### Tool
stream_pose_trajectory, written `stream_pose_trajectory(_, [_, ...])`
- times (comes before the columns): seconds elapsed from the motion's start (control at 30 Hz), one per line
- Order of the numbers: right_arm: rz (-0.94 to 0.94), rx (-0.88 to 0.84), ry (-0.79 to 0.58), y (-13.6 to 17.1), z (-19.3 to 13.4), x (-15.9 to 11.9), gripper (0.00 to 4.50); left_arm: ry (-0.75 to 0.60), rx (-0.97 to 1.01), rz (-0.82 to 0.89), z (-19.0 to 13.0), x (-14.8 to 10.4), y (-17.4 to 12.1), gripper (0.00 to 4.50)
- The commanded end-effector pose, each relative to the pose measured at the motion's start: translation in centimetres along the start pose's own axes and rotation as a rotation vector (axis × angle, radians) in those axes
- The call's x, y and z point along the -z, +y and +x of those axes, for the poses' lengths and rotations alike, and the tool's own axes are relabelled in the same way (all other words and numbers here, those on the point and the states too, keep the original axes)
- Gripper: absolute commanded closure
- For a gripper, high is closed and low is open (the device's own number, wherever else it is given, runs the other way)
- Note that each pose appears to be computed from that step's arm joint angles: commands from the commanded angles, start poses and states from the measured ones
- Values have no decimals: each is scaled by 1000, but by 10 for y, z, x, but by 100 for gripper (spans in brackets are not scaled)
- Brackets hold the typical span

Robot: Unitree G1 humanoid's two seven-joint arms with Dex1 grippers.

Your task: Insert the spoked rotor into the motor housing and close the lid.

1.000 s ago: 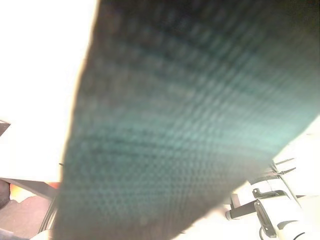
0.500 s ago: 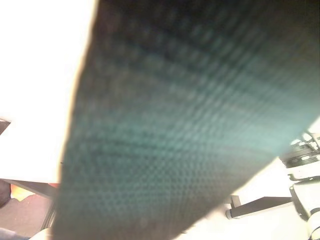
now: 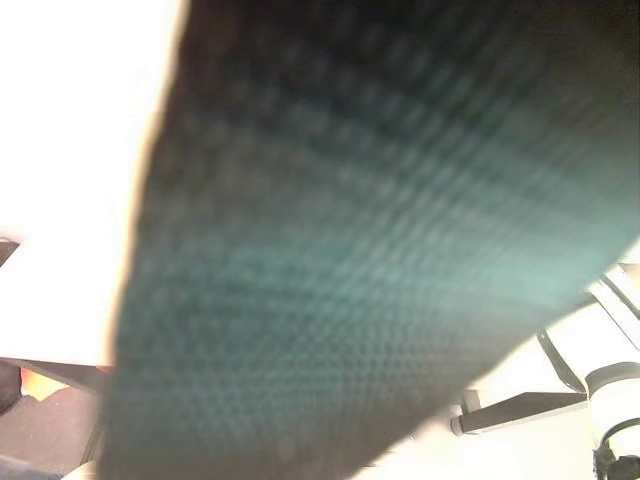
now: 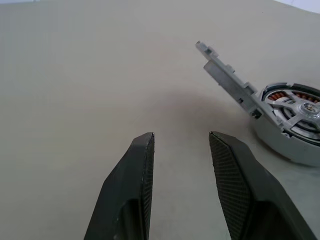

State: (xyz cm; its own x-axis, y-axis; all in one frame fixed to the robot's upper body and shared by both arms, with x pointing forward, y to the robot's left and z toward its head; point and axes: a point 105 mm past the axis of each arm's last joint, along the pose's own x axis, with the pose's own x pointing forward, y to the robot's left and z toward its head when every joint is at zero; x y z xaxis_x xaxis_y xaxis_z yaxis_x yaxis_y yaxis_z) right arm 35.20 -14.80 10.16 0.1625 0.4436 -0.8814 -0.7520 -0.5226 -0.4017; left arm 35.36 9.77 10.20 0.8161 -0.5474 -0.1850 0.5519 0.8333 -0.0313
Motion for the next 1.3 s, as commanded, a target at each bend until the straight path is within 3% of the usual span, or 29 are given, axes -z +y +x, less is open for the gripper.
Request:
stream_pose_trajectory(0.03, [-36, -2, 12, -3, 1, 1, 159, -69, -27, 39, -7, -21, 5, 267])
stream_pose_trajectory(0.5, [-37, 40, 40, -4, -12, 12, 159, -32, -33, 51, -9, -12, 3, 267])
stream_pose_trajectory(0.8, [-9, -23, 54, 12, 17, 17, 159, -31, -39, 56, -9, -14, 4, 267])
stream_pose_trajectory(0.9, [-21, -18, 58, 9, 18, 17, 220, -29, -50, 54, -11, -12, 6, 267])
stream_pose_trajectory(1.13, [-60, 17, 60, -2, 14, 15, 439, -42, -81, 22, -13, -11, 8, 267])
stream_pose_trajectory(1.3, [-79, 25, 54, -4, 11, 14, 448, -44, -88, 15, -12, -9, 7, 267])
